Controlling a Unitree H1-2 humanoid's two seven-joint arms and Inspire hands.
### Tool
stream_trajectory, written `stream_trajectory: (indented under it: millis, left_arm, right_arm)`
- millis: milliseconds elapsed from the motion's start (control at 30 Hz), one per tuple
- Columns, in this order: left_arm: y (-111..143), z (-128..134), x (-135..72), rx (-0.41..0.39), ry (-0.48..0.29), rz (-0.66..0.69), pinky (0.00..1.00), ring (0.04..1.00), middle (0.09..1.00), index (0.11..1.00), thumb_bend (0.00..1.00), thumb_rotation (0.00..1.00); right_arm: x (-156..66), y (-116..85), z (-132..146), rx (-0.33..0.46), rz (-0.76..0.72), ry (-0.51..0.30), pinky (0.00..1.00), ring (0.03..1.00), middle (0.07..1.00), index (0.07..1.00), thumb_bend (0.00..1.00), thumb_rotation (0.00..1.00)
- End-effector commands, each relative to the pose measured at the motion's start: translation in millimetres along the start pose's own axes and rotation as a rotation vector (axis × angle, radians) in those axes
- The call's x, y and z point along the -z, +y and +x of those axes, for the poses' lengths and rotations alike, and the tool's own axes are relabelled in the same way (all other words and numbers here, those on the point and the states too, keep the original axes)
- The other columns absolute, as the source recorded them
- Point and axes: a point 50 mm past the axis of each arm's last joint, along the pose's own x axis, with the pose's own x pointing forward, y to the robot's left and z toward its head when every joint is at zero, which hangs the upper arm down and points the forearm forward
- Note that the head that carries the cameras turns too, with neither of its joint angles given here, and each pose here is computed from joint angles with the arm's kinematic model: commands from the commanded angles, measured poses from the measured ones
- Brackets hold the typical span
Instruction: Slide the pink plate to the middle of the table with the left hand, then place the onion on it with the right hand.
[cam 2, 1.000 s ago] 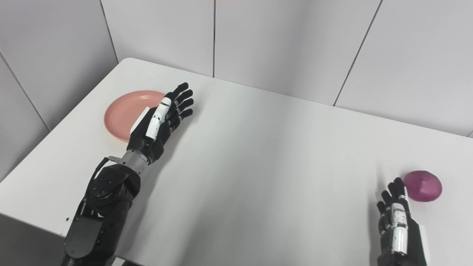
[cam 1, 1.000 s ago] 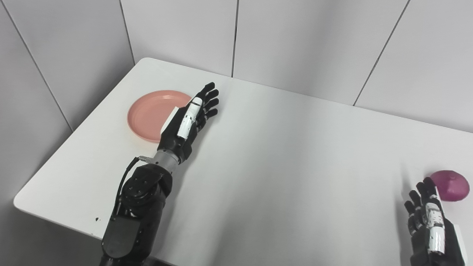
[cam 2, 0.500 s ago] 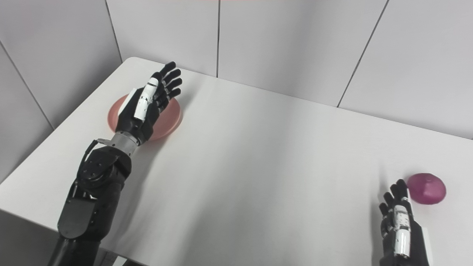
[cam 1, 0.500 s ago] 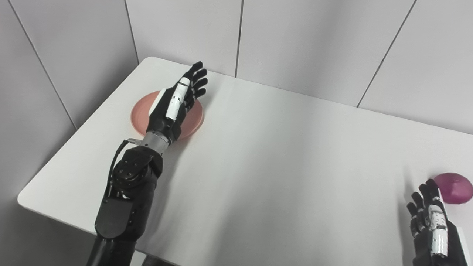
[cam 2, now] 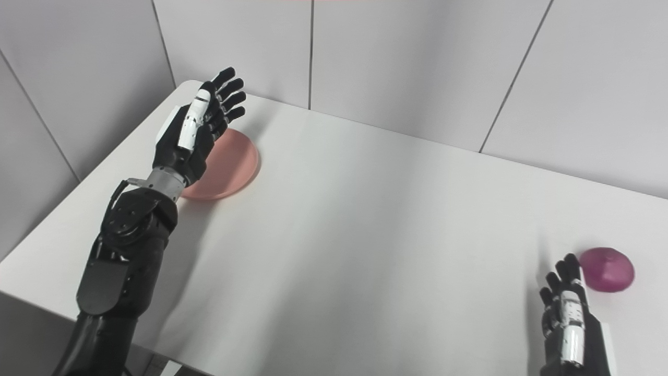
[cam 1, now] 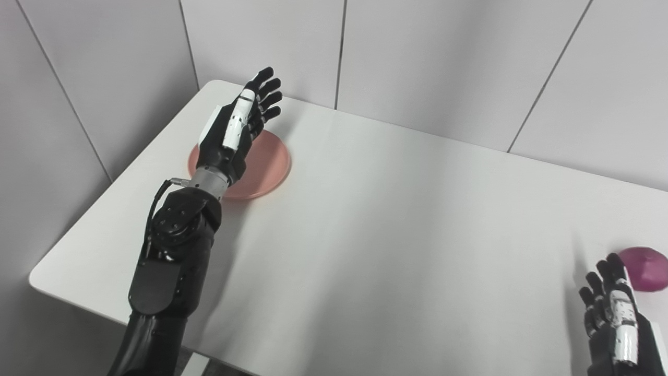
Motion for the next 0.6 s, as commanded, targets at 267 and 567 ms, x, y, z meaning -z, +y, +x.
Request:
stream_trajectory:
  millis: [267, 567]
  left_arm:
    - [15, 27, -26, -0.04, -0.107, 0.019, 0.91, 0.915, 0.909, 0.885, 0.39, 1.0]
    - [35, 28, -26, -0.096, -0.101, 0.048, 0.89, 0.904, 0.899, 0.871, 0.37, 1.0]
  right_arm:
    - [-14, -1, 3, -0.018, -0.005, -0.047, 1.0, 1.0, 1.0, 1.0, 0.0, 1.0]
    - [-13, -3, 3, -0.021, -0.012, -0.051, 1.0, 1.0, 1.0, 1.0, 0.0, 1.0]
